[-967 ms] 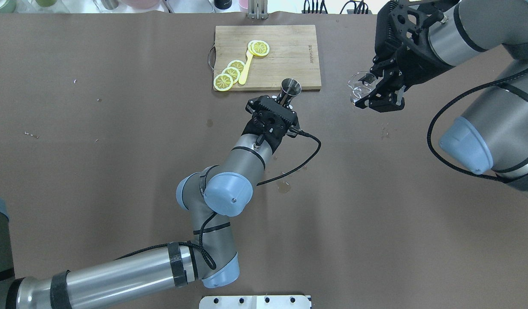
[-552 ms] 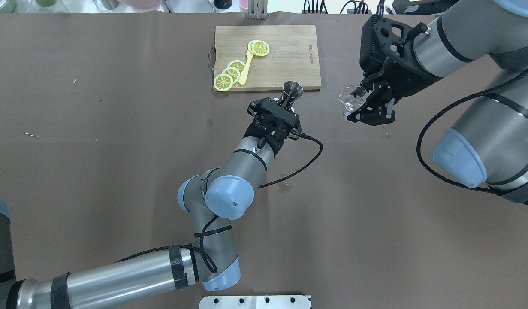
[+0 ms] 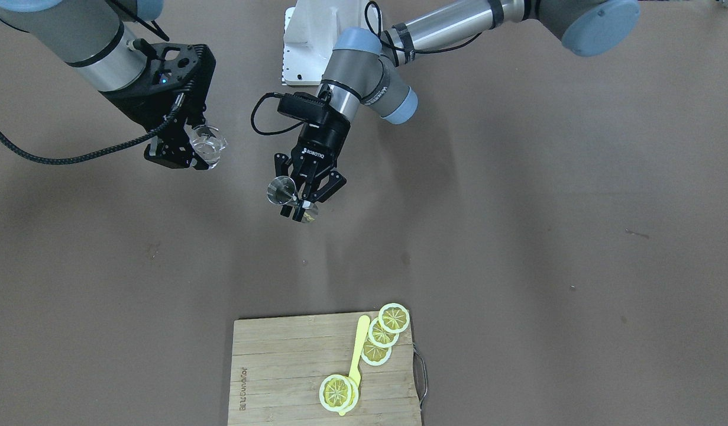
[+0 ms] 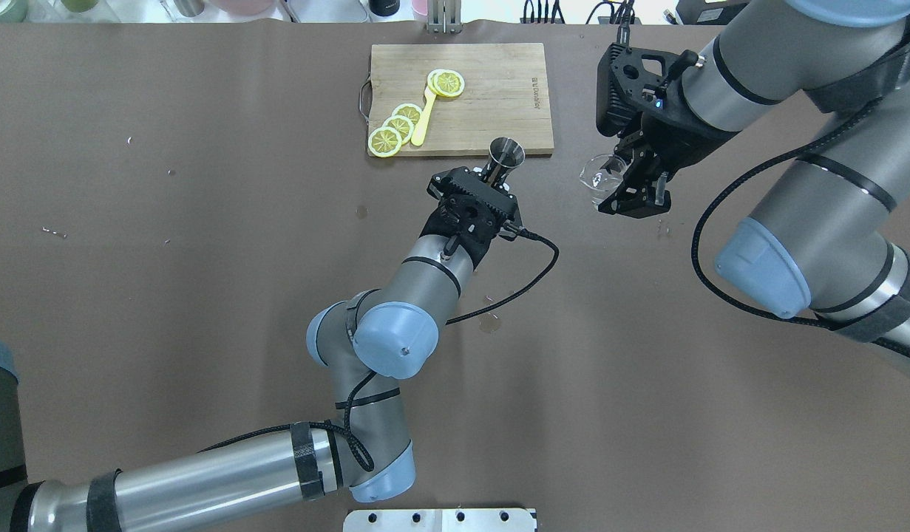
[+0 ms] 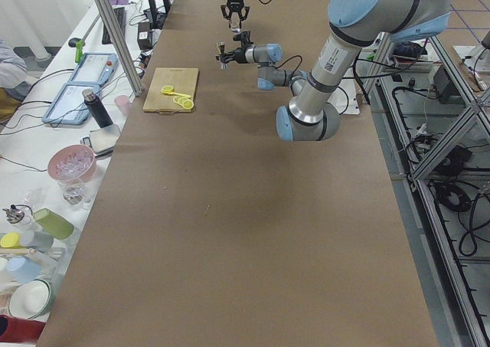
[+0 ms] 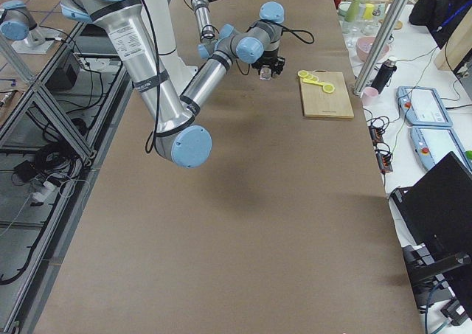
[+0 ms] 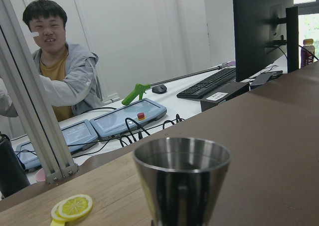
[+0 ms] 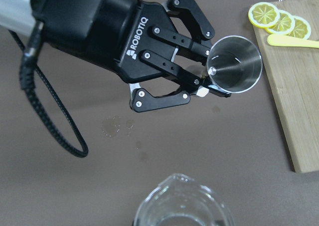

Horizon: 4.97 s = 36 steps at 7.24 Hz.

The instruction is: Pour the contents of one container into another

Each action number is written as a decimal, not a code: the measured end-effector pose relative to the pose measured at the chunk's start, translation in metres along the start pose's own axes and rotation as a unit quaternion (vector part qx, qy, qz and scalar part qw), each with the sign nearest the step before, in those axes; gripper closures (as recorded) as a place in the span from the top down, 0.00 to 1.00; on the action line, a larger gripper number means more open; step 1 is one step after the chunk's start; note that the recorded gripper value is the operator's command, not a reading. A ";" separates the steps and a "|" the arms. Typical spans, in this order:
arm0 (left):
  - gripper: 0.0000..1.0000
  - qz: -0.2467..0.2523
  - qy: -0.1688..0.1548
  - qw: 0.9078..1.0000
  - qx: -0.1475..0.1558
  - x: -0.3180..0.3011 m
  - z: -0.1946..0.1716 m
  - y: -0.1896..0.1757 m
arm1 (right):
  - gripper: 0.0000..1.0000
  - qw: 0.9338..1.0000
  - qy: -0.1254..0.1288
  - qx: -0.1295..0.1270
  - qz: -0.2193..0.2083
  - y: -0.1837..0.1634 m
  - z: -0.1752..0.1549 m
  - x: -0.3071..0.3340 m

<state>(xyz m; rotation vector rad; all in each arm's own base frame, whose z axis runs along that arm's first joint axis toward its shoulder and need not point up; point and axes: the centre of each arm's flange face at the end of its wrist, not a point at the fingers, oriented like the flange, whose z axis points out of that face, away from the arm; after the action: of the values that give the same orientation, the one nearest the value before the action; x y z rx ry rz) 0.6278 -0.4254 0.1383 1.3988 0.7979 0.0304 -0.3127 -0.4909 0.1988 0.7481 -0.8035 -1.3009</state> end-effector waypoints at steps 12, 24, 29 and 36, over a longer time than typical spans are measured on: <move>0.00 -0.002 0.000 1.000 0.003 -0.002 -0.002 -0.002 | 0.00 0.998 -0.005 -0.057 0.004 -0.084 -0.005 0.073; 0.00 -0.006 0.003 1.000 0.007 -0.003 -0.006 -0.005 | 0.00 0.990 -0.037 -0.126 -0.046 -0.107 0.003 0.057; 0.00 -0.005 0.002 1.000 0.006 -0.004 -0.006 -0.004 | 0.00 0.984 -0.050 -0.162 -0.061 -0.134 0.011 0.076; 0.00 -0.004 0.001 1.000 0.006 -0.004 -0.006 -0.004 | 0.00 0.969 -0.070 -0.217 -0.092 -0.148 0.018 0.078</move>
<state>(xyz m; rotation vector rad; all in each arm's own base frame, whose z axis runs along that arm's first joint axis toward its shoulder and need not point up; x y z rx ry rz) 0.6204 -0.4231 0.1368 1.4064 0.8064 0.0215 -0.3990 -0.5863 0.0901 0.3879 -0.5366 -1.6427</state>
